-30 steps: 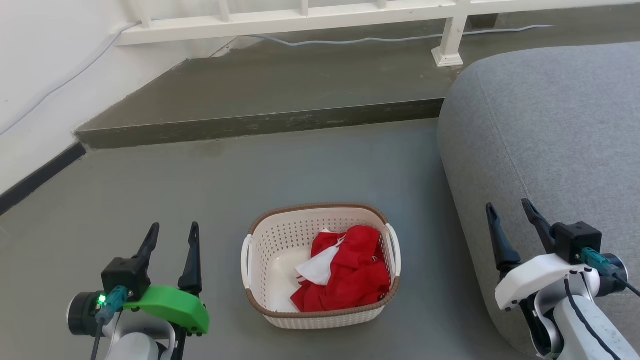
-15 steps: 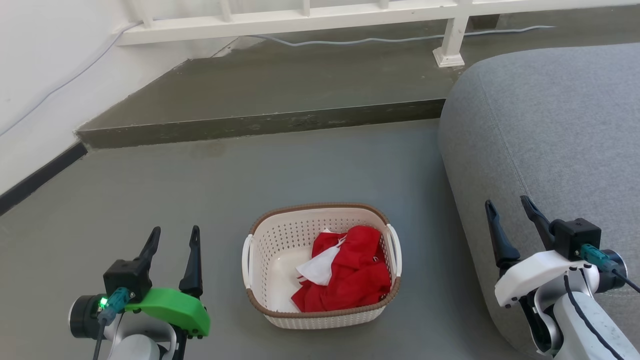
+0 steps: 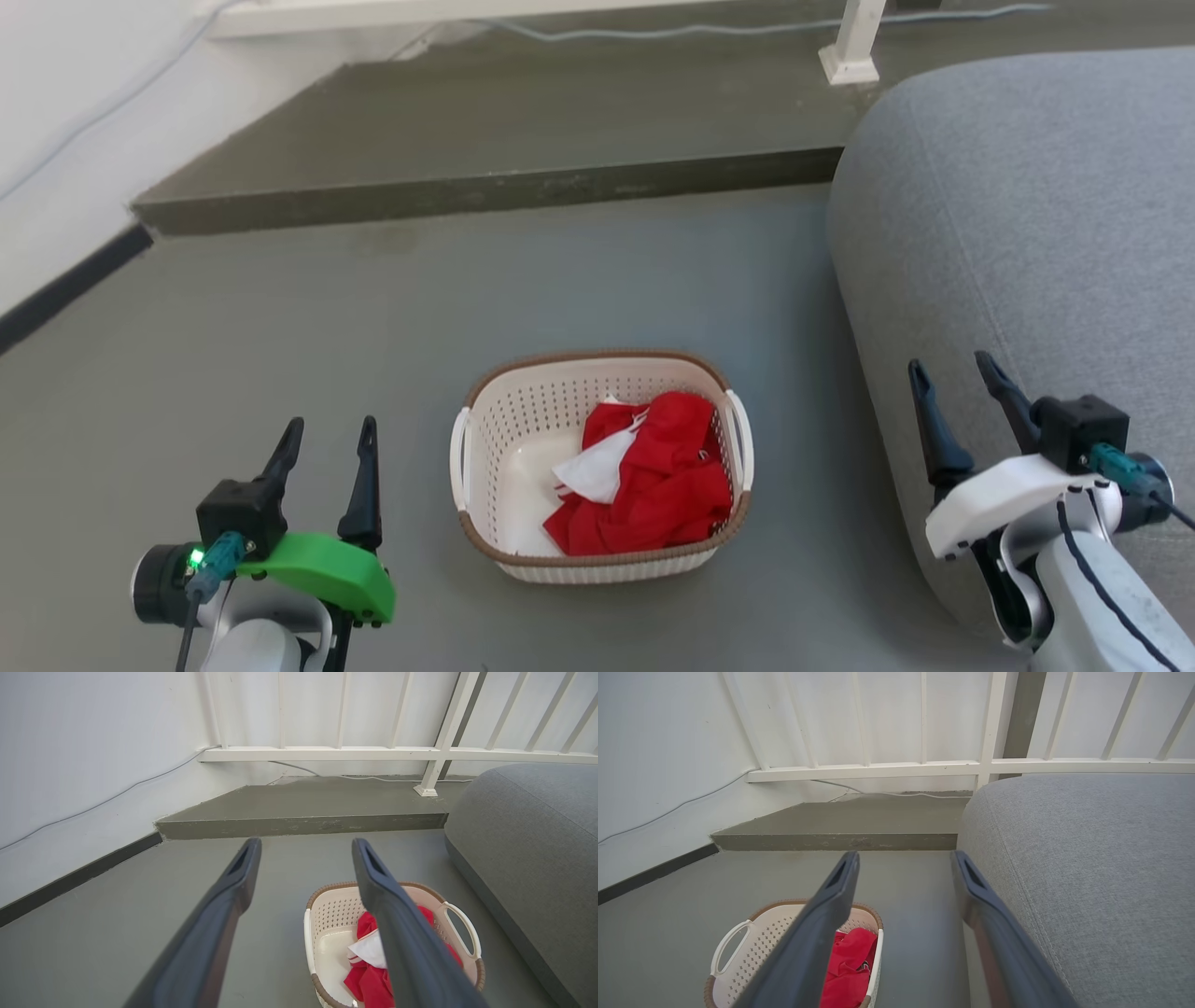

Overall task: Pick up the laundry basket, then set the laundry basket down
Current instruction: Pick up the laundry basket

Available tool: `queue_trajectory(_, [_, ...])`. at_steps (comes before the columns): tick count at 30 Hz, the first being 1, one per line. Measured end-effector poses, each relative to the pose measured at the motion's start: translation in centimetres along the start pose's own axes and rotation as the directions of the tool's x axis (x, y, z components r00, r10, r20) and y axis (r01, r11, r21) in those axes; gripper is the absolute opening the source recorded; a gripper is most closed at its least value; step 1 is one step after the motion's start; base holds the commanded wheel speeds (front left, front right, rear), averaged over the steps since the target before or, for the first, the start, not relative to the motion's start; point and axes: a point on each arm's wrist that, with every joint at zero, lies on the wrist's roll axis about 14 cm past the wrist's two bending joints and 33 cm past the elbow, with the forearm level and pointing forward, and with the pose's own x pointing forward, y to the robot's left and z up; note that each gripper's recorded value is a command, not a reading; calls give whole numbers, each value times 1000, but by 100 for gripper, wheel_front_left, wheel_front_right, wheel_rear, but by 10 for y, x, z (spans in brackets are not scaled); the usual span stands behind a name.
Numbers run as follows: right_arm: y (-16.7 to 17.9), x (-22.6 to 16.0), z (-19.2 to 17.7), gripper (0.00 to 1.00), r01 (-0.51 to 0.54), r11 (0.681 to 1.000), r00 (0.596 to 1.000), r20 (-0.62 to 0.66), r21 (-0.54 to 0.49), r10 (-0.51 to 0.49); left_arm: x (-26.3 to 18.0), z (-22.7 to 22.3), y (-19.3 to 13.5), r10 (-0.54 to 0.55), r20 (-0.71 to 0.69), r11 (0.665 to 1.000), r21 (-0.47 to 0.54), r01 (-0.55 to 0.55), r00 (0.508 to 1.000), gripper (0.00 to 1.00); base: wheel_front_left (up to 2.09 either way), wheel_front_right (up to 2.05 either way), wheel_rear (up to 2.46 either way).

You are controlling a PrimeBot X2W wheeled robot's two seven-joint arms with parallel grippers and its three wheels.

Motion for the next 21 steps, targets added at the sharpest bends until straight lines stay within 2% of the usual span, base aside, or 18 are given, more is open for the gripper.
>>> queue_trajectory(7, [2,19,-5,100,-16,1000,1000,-16,8,16,22,2,0,-6,9,1000,-9,6,1000,100,0,0,0])
queue_trajectory(21, [0,70,-29,100,-33,999,997,-62,14,34,63,-30,10,2,-58,999,-38,-5,998,100,0,0,0])
